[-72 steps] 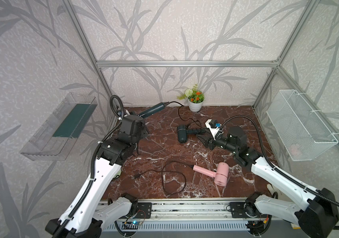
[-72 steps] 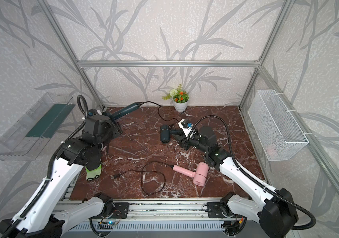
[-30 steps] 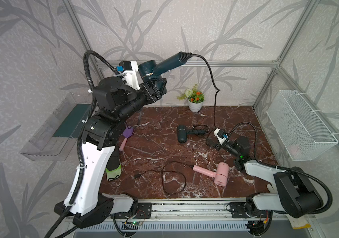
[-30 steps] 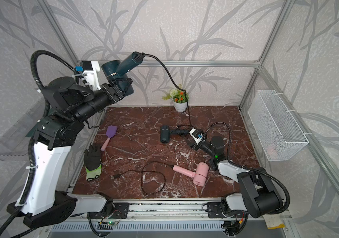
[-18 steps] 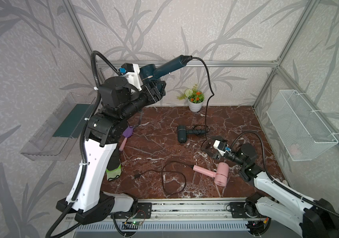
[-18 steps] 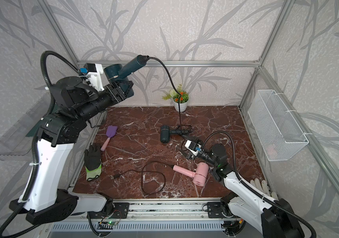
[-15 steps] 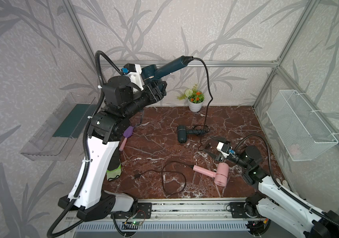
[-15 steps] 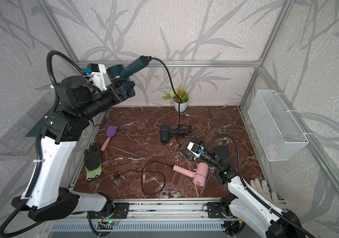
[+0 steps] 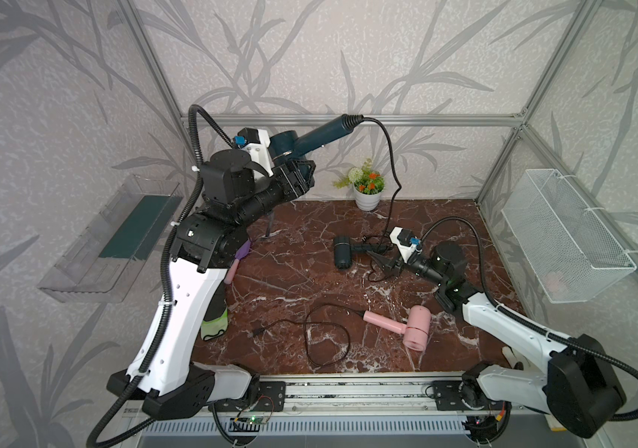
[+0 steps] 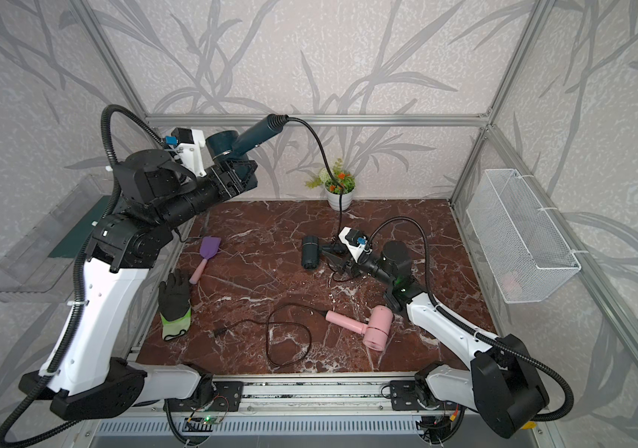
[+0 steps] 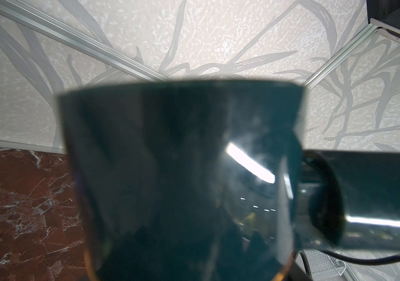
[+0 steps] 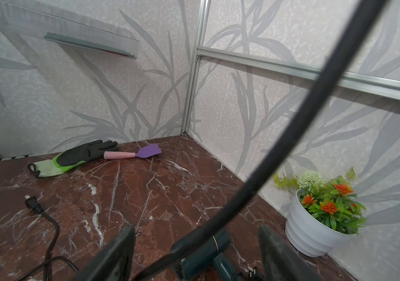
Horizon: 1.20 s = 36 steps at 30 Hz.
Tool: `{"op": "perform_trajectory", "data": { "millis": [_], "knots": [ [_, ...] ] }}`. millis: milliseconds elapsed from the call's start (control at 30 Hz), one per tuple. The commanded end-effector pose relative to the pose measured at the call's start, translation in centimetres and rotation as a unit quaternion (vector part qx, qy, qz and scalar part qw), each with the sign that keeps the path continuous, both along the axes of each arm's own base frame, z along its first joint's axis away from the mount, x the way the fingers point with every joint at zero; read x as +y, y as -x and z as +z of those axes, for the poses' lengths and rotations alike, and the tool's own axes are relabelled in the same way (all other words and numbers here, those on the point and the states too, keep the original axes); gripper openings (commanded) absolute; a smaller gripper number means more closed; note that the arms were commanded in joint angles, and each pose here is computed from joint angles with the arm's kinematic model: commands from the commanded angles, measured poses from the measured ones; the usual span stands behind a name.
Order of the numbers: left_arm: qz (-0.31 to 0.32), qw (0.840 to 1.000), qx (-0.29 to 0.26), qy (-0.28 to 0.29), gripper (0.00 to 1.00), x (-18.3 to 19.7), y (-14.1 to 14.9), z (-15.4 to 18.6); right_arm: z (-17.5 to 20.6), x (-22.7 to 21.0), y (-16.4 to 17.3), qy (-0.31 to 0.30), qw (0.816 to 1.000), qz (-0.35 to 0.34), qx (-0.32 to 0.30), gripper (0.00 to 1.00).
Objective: Wrap the cord around the hair dryer
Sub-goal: Wrap the power cord around the hair dryer.
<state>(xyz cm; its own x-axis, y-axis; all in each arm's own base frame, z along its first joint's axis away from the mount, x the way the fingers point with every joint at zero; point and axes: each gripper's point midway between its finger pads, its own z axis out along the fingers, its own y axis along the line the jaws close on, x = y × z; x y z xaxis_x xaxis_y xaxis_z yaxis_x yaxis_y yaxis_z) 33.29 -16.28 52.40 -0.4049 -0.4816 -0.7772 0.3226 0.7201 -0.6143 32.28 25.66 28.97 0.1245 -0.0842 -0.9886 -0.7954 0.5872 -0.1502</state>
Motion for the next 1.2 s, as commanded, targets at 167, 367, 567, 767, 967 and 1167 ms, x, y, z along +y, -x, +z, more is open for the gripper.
{"op": "perform_trajectory", "data": {
  "millis": [167, 367, 567, 767, 967, 1167],
  "knots": [
    [0.009, 0.998, -0.057, 0.036, 0.00, 0.8, 1.2, 3.2, 2.6, 2.2, -0.4, -0.018, 1.000, -0.002, 0.000, 0.01],
    [0.047, 0.997, -0.058, 0.034, 0.00, 1.4, -0.6, 2.1, 0.0, 6.4, 4.5, 0.145, 0.989, 0.019, -0.039, 0.00],
    [0.014, 0.998, -0.049, -0.034, 0.00, -1.6, -2.6, -0.8, 1.7, 6.5, 5.4, 0.286, 0.956, -0.027, -0.059, 0.00],
    [0.008, 0.983, -0.018, -0.185, 0.00, -3.1, -3.3, -6.6, 9.5, 4.4, 5.7, 0.288, 0.946, -0.062, -0.136, 0.00],
    [0.056, 0.954, 0.013, -0.293, 0.00, -0.8, -4.1, -11.1, 15.0, 2.0, 6.9, 0.309, 0.934, -0.077, -0.164, 0.00],
    [0.091, 0.917, 0.041, -0.387, 0.00, 0.9, -5.7, -14.6, 17.4, 1.4, 8.2, 0.358, 0.919, -0.064, -0.152, 0.00]
  ]
}}
